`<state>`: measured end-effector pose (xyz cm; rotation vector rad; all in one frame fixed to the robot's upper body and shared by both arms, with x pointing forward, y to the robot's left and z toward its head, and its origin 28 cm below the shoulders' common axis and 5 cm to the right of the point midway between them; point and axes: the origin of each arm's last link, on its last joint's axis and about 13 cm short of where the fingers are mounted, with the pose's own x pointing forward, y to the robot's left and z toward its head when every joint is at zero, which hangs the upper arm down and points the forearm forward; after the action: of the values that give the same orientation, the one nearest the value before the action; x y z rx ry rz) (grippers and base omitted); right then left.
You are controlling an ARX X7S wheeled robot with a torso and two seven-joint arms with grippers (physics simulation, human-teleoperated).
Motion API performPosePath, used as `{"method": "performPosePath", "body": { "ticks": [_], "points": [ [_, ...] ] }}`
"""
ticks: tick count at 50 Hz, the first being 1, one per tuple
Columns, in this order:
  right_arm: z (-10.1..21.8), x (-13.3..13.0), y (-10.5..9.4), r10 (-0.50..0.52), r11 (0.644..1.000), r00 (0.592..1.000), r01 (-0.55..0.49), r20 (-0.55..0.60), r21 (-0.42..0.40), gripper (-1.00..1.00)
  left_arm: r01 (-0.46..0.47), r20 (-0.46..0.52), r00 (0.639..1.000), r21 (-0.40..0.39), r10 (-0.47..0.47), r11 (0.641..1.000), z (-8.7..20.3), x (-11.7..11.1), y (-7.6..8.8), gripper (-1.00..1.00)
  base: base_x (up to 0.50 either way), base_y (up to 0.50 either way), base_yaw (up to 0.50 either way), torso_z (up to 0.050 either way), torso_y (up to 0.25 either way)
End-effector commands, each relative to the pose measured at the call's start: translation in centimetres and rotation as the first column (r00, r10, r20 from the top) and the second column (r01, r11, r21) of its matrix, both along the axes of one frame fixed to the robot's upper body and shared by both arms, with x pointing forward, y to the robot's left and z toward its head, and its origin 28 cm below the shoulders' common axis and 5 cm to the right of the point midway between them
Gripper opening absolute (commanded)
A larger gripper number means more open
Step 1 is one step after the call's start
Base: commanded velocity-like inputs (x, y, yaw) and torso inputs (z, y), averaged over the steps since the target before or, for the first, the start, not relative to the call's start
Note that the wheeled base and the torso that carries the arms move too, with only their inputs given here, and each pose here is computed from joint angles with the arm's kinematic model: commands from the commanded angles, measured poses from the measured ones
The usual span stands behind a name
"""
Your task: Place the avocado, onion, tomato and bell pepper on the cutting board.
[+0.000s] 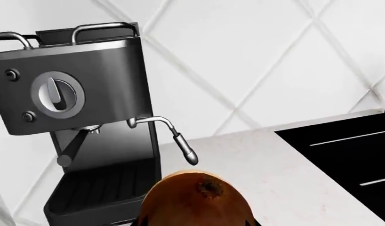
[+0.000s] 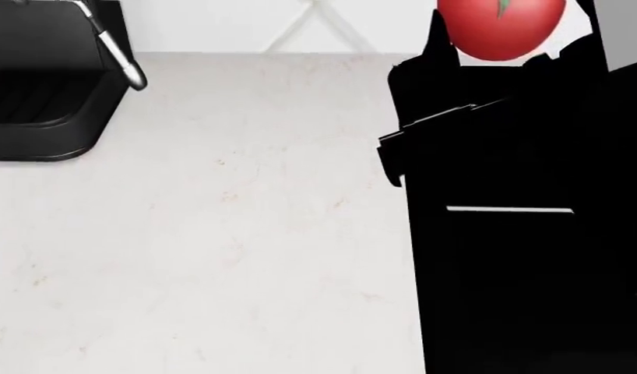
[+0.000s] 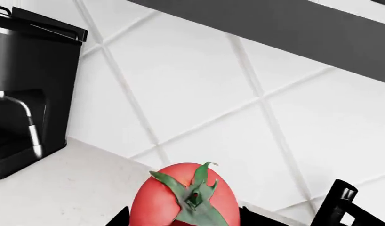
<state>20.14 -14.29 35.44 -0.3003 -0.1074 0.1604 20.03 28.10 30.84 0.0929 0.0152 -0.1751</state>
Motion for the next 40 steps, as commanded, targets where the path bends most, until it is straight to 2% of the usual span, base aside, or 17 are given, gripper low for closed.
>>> {"method": "performPosePath", "body": {
  "ticks": [1, 15, 40],
  "points": [
    [-0.04, -0.36, -0.13, -0.008, 1.0, 1.0, 0.009, 0.014, -0.002, -1.0, -0.016, 0.025, 1.0, -0.022, 0.016, 1.0, 0.67, -0.34, 0.2, -1.0, -0.12, 0.0, 0.0, 0.0, 0.0],
    [-0.4, -0.14, 0.23, 0.001, 1.0, 1.0, -0.001, 0.013, 0.016, -1.0, -0.02, 0.03, 0.999, -0.024, 0.02, 1.0, 0.64, -0.26, 0.32, -1.0, 0.0, -0.01, 0.0, 0.0, 0.0],
    [-0.29, -0.23, 0.05, -0.009, 1.0, 1.0, 0.009, 0.017, 0.017, -1.0, -0.02, 0.037, 0.999, -0.021, 0.021, 1.0, 0.76, -0.46, 0.45, -1.0, -0.1, -0.26, 0.0, 0.0, 0.0]
  ]
}}
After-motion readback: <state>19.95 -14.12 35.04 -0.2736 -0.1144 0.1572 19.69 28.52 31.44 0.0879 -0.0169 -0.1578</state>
